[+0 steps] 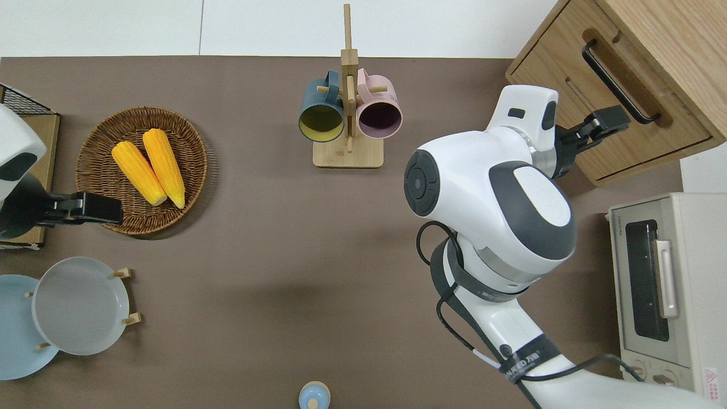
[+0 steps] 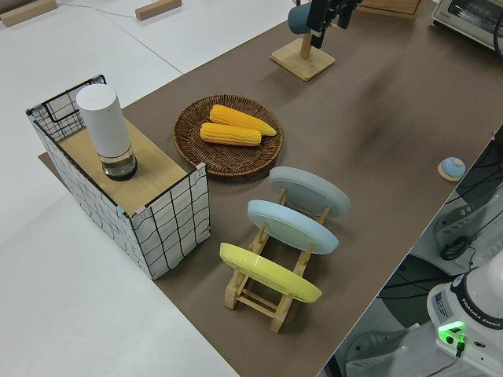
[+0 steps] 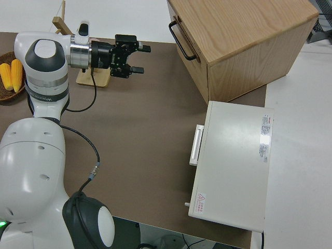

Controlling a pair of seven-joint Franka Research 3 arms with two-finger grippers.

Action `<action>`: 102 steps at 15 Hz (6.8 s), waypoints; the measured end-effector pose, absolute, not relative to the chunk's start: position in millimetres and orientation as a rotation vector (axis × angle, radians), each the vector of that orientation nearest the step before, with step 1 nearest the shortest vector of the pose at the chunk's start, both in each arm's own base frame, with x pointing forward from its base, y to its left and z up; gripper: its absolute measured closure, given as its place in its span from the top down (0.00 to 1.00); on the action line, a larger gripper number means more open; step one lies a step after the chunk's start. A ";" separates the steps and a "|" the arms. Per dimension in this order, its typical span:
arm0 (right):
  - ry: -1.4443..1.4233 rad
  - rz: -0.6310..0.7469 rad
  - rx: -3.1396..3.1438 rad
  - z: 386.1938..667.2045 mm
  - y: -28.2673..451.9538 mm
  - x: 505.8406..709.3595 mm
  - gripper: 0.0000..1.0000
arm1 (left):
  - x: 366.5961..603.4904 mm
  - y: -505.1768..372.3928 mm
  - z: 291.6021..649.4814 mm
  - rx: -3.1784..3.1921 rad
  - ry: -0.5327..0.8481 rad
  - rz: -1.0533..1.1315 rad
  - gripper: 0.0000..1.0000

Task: Slide drawer open with right arm
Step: 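Raise the right arm and reach the right gripper toward the black drawer handle, then close the right gripper around the black drawer handle, then pull the handle with the right gripper toward the robot, sliding the drawer out, then open the right gripper and release the drawer handle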

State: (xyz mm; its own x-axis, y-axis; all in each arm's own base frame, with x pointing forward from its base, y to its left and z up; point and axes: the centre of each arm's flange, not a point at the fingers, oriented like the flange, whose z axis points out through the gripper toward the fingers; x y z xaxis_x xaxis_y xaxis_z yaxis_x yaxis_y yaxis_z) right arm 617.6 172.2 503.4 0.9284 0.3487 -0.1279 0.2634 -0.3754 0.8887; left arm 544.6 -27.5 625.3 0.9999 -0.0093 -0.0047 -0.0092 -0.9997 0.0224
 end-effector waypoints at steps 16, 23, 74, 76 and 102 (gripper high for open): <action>0.375 0.272 1.780 436.9 142.4 666.0 0.96 | 544.6 -27.5 625.3 3.119 -0.014 -0.008 0.99; 0.418 0.337 1.767 435.4 110.5 684.3 0.96 | 544.6 -27.5 625.3 3.119 -0.014 -0.008 1.00; 0.360 0.270 1.845 434.4 253.6 616.9 0.17 | 544.6 -27.5 625.3 3.119 -0.014 -0.008 1.00; 0.361 0.264 1.853 435.3 262.1 611.5 0.17 | 544.6 -27.5 625.3 3.119 -0.014 -0.008 0.99; 0.342 0.278 1.958 461.7 336.3 563.6 0.64 | 544.6 -27.5 625.3 3.119 -0.015 -0.008 1.00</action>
State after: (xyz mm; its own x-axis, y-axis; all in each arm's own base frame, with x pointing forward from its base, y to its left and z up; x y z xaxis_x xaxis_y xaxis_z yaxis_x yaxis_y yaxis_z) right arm 563.6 336.3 461.7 0.9315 0.3618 0.0382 0.1106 -0.3816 0.9177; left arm 544.6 -27.5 625.3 0.9999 -0.0094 -0.0047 -0.0093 -0.9997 0.0224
